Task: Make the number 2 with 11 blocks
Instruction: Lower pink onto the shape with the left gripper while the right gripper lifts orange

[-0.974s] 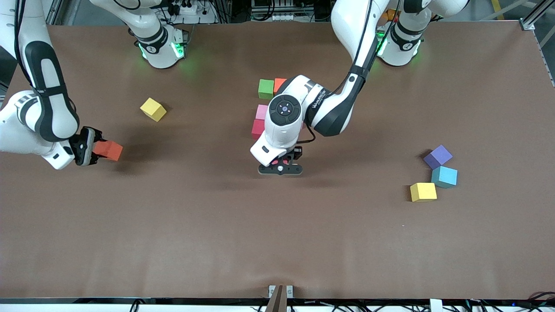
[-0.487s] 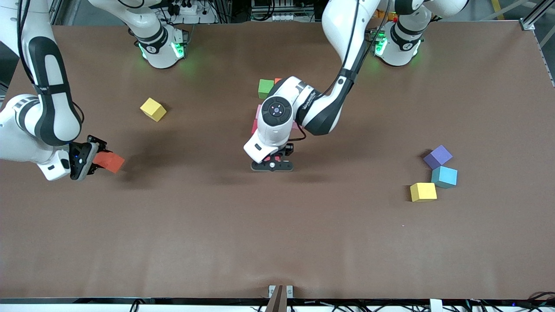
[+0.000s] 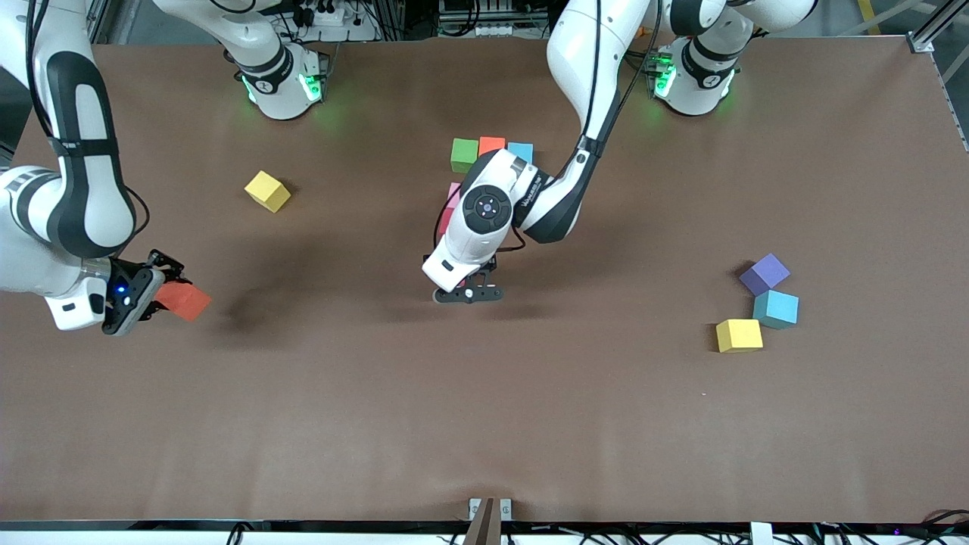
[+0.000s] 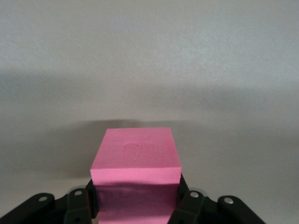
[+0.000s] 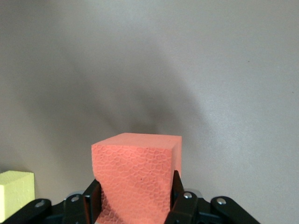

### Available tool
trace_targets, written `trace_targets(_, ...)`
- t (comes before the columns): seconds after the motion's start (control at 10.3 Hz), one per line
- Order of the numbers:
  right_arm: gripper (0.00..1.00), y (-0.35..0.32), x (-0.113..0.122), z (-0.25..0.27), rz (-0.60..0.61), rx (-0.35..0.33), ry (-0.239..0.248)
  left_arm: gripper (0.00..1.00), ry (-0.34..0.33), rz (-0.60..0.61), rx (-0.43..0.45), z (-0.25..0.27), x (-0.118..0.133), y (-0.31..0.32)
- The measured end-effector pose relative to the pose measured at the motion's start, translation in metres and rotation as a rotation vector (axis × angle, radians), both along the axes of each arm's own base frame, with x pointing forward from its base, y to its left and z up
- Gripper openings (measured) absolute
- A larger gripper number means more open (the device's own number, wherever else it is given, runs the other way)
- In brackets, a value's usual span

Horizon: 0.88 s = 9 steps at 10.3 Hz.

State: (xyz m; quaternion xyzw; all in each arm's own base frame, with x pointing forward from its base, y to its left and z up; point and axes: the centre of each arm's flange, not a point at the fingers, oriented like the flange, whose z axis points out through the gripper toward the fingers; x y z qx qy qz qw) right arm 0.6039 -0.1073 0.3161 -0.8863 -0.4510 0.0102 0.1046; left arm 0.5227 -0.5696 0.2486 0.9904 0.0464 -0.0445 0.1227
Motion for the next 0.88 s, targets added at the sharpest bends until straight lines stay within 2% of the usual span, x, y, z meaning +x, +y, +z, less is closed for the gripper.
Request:
trace_targets(0.39, 0.58, 0.038, 0.008, 0.004, -0.106, -0.019, 0.024, 0.6, 0.022, -0.083, -0.004, -0.009, -0.021, -0.015)
trace_targets(0.88, 0.58, 0.084, 0.015, 0.01, -0.308, -0.042, 0.063, 0.6, 0.044, -0.176, 0.015, -0.022, -0.026, -0.013)
